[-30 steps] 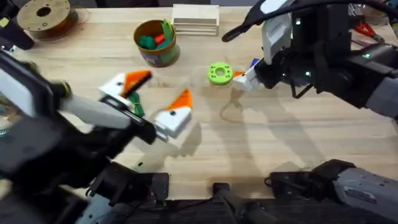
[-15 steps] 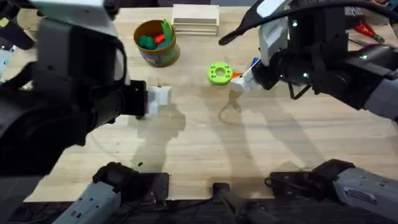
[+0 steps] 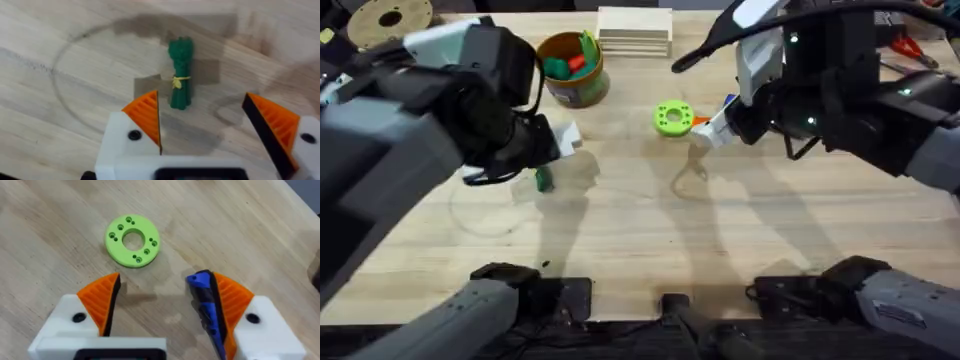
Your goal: Pick up the gripper from the table and insert it into the empty holder that is missing its gripper. Then pick up a screw, insert it into the mounting hole, and use the screwdriver to tighten it. Finally, clean up the table by picking up the vegetable and placing it into the bucket.
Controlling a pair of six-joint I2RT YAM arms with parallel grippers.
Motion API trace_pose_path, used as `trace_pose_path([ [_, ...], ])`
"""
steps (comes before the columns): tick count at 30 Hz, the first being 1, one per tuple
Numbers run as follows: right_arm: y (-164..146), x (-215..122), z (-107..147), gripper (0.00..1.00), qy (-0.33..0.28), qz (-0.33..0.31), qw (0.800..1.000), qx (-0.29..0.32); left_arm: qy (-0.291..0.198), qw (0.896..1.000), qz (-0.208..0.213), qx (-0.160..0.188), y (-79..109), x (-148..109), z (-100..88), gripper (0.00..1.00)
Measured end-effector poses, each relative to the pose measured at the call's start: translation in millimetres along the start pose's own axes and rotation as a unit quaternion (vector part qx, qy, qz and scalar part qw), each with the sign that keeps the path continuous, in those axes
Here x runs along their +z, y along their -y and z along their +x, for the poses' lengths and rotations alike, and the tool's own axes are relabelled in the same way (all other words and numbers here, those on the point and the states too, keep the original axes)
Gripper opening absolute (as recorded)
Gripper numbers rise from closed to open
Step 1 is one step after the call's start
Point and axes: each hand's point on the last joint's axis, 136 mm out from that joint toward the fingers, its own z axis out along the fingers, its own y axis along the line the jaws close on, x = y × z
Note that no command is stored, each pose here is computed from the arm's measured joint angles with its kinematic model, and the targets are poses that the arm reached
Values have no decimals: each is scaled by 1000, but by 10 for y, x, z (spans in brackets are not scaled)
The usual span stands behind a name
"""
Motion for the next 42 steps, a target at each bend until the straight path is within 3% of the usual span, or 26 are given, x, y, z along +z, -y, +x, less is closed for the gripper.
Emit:
trace_pose_path([
  [5,1,0,0,988,0,0,1000,0,-44,998,-32,-16,-31,265,55,986],
  [13,0,0,0,990,0,0,1000,0,-65,995,-52,-48,-93,579,-21,993],
  [16,1,-1,-2,990,0,0,1000,0,-94,992,-43,-69,-83,728,2,719],
  [20,1,0,0,990,0,0,1000,0,-103,992,-30,-71,-27,735,12,138],
  [21,0,0,0,989,0,0,1000,0,-104,992,-30,-70,-25,719,5,42],
  [24,1,-1,-2,988,0,0,1000,0,-135,988,-35,-68,-41,566,74,18],
  [27,1,-1,-2,990,0,0,1000,0,-113,991,-17,-73,26,353,-120,17],
  [32,1,-1,-2,990,0,0,1000,0,-14,994,53,-90,241,-220,-721,17],
  [36,1,0,-1,990,0,0,1000,0,55,988,118,-89,447,-532,-1097,17],
  [42,1,0,-2,990,0,0,1000,0,114,974,187,-52,726,-659,-1419,16],
])
